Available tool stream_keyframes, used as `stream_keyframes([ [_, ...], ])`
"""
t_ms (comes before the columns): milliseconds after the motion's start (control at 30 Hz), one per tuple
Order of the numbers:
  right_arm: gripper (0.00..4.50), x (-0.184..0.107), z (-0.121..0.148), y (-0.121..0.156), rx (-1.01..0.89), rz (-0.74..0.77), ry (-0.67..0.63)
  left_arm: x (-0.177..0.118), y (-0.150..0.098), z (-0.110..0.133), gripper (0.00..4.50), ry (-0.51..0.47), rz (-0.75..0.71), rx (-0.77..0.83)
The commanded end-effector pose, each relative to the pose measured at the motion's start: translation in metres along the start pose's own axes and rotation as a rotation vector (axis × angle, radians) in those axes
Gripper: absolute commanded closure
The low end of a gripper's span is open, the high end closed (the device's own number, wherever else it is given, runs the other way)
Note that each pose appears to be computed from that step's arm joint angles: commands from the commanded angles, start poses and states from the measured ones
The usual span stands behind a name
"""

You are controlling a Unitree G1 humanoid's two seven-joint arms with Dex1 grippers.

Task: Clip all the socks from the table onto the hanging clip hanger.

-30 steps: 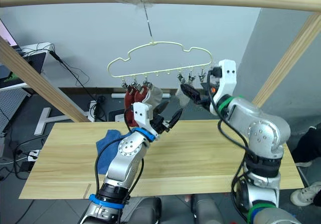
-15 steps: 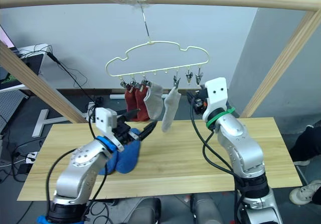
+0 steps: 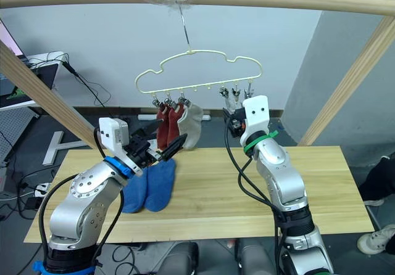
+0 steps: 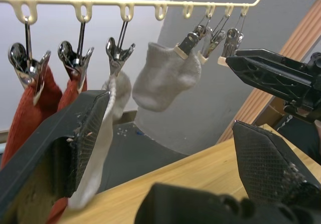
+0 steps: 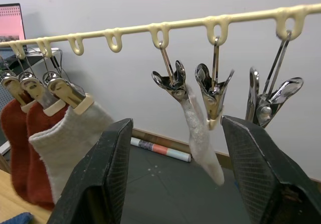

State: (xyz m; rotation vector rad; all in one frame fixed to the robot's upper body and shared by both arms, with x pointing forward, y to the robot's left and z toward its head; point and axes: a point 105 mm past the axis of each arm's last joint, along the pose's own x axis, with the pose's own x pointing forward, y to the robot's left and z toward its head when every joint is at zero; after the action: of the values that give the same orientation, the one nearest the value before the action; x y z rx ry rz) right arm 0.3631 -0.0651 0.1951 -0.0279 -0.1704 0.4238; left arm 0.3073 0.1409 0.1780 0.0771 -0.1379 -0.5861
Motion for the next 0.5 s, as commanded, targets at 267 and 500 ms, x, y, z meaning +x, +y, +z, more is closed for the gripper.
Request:
stream_keyframes([
  [267,2.47,0.012,0.017,-0.01,-0.008,-0.056,-0.078,0.0,-0.001,0.024,0.0,-0.071,-0.012,0.048],
  [500,2.47,0.02,0.012,-0.015,-0.005,-0.096,-0.055,0.003,-0.006,0.029,0.0,-0.084,-0.043,0.062],
])
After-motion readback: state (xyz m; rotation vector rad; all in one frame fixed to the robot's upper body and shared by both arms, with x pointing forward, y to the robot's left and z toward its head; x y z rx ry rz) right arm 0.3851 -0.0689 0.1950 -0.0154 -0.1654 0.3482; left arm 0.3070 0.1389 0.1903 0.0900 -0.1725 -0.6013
